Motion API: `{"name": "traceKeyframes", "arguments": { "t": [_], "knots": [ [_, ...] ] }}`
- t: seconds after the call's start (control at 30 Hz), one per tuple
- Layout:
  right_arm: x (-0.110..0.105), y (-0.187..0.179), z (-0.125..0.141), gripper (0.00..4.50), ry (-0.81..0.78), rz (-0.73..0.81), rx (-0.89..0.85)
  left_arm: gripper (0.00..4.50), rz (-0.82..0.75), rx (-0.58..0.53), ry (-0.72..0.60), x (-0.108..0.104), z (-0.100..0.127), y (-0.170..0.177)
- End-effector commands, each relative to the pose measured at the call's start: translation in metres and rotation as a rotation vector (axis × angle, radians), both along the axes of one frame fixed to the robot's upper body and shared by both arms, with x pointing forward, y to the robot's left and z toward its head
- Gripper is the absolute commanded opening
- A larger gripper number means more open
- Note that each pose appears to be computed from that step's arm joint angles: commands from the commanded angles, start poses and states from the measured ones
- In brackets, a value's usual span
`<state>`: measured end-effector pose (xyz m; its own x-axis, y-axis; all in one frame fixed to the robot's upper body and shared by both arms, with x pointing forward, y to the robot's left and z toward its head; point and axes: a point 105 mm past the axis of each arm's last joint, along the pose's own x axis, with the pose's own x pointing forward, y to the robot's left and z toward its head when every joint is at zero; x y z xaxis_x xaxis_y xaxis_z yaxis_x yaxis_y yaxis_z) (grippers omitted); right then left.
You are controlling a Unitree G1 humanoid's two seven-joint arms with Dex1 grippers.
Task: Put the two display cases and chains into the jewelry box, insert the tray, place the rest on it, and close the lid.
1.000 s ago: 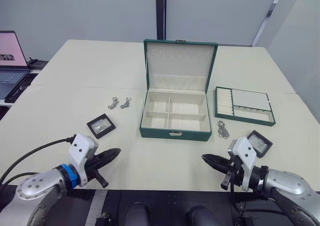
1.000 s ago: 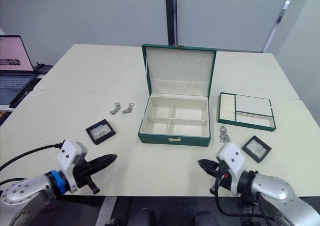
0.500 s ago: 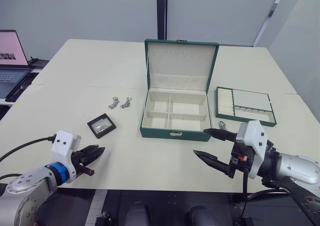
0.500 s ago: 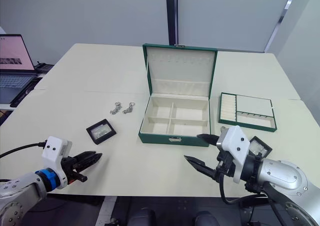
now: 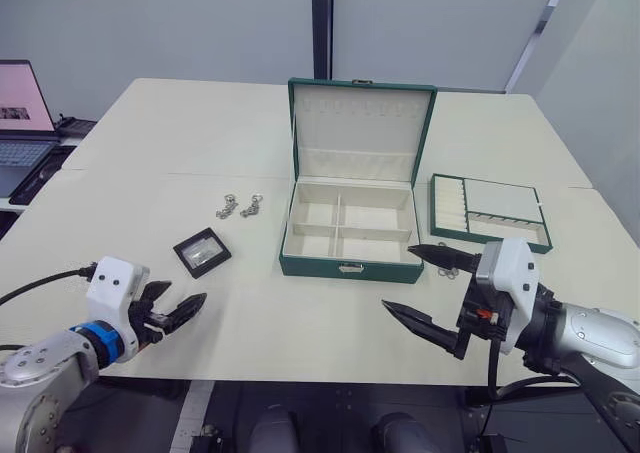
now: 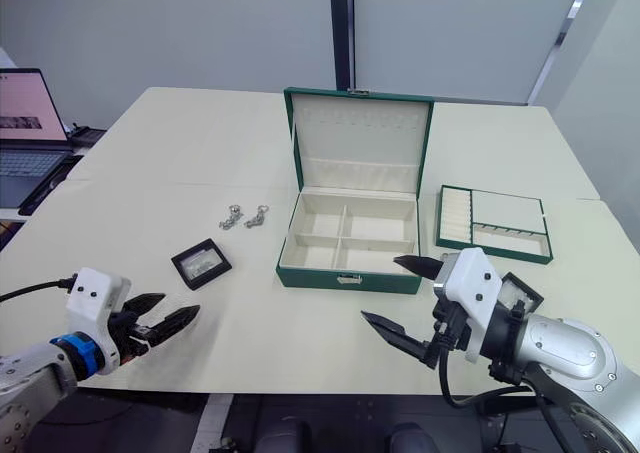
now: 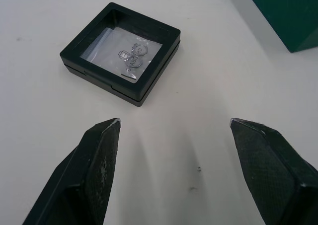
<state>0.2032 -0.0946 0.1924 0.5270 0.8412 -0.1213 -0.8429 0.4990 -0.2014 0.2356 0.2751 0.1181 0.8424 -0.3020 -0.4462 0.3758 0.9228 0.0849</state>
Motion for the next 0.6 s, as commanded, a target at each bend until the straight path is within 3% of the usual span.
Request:
{"name": "traceKeyframes", "arguments": {
  "t": [0.03, 0.2, 0.33, 0.6],
  "knots": [
    [-0.005, 0.006, 0.009, 4.5, -0.04, 0.039, 0.032, 3.64, -0.082, 0.124, -0.003, 0.014, 0.02, 0.003],
    [-0.004, 0.006, 0.009, 4.5, -0.064, 0.057, 0.019, 3.64, -0.211, 0.249, 0.049, 0.028, 0.038, -0.012],
    [-0.008, 0.007, 0.009, 4.5, -0.097, 0.071, -0.001, 3.64, -0.197, 0.36, 0.05, 0.046, 0.049, -0.017],
    [-0.01, 0.009, 0.005, 4.5, -0.102, 0.075, 0.0, 3.64, -0.054, 0.363, 0.276, 0.066, 0.045, -0.033]
  ]
}}
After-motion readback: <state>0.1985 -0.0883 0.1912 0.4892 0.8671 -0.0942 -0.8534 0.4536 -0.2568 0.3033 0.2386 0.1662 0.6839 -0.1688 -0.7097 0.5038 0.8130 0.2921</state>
